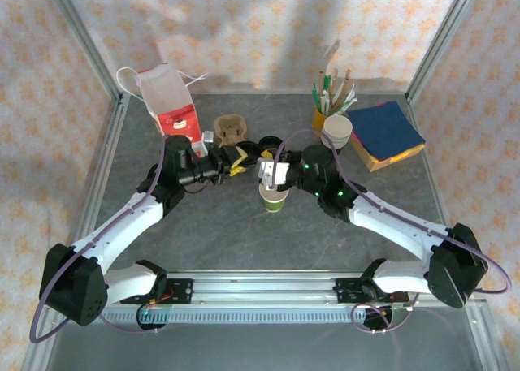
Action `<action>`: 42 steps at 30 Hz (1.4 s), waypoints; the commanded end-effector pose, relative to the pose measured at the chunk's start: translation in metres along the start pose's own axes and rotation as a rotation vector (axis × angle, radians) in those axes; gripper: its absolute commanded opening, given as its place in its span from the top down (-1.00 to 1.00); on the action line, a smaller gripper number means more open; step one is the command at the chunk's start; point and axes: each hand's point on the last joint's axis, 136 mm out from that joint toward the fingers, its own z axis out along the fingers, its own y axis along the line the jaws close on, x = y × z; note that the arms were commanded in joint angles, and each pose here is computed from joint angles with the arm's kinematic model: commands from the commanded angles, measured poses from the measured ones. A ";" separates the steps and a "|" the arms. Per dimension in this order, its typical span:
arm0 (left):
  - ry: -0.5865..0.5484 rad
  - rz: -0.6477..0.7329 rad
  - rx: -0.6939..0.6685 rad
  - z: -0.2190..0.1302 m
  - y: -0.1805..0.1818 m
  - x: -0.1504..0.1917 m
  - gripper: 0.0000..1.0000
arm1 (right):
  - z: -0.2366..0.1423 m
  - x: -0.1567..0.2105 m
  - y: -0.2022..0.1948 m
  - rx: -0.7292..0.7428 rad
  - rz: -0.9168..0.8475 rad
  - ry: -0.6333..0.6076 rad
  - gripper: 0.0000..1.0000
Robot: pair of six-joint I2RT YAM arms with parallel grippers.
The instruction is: Pack the takeout coffee
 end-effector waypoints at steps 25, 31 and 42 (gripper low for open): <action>0.020 0.037 -0.032 0.006 -0.005 -0.001 0.75 | -0.008 -0.007 -0.014 0.018 -0.065 0.024 0.36; 0.019 0.039 -0.028 0.005 -0.006 0.000 0.75 | -0.006 -0.006 -0.018 0.043 -0.058 0.029 0.45; 0.029 0.018 0.000 0.006 -0.004 0.002 0.75 | -0.004 -0.009 -0.019 0.050 -0.013 0.001 0.72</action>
